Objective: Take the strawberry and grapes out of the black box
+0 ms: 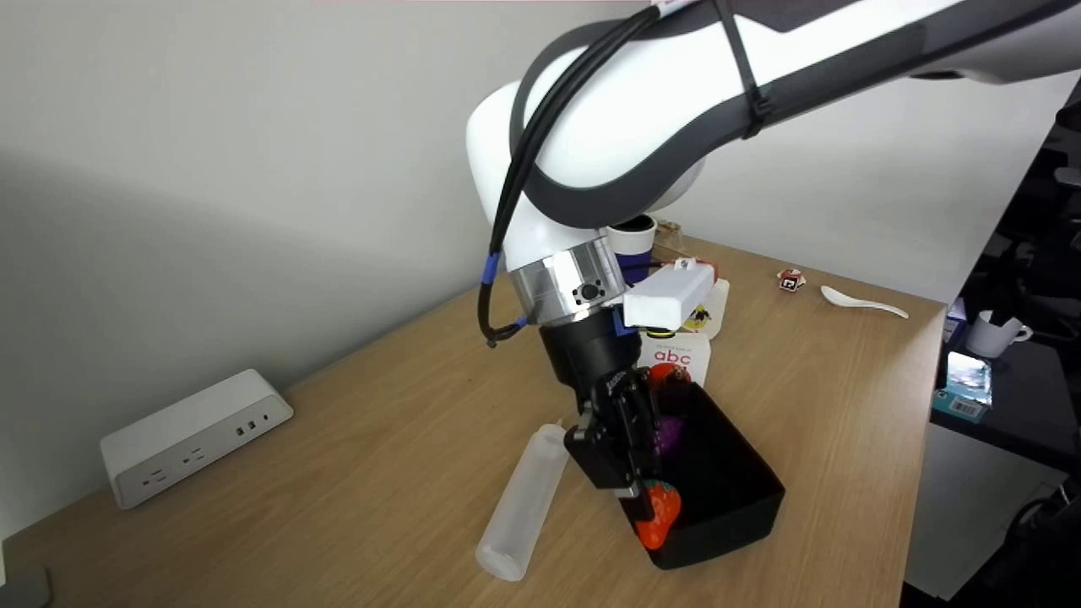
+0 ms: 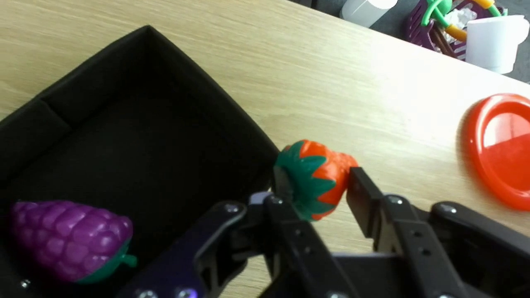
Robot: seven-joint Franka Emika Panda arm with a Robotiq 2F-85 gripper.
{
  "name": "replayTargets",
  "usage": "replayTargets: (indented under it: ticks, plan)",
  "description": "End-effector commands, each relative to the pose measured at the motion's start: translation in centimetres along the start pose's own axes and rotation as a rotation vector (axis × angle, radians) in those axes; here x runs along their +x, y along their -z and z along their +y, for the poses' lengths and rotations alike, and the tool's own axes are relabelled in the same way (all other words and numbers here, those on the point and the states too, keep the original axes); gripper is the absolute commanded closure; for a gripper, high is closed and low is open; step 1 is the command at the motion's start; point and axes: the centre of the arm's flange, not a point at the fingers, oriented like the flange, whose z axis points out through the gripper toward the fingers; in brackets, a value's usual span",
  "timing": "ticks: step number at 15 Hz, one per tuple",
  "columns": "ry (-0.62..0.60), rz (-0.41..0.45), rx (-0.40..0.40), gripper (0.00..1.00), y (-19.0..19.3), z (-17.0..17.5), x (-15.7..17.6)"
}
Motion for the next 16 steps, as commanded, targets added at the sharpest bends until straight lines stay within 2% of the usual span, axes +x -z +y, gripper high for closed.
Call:
replayTargets:
  ticks: [1, 9, 16]
  plan:
    - [-0.001, -0.012, 0.030, 0.85, 0.1, 0.8, 0.7]
    - [-0.003, -0.068, 0.003, 0.85, -1.6, -0.6, 3.0]
    - [-0.008, -0.124, -0.004, 0.85, -2.1, -1.0, 3.7]
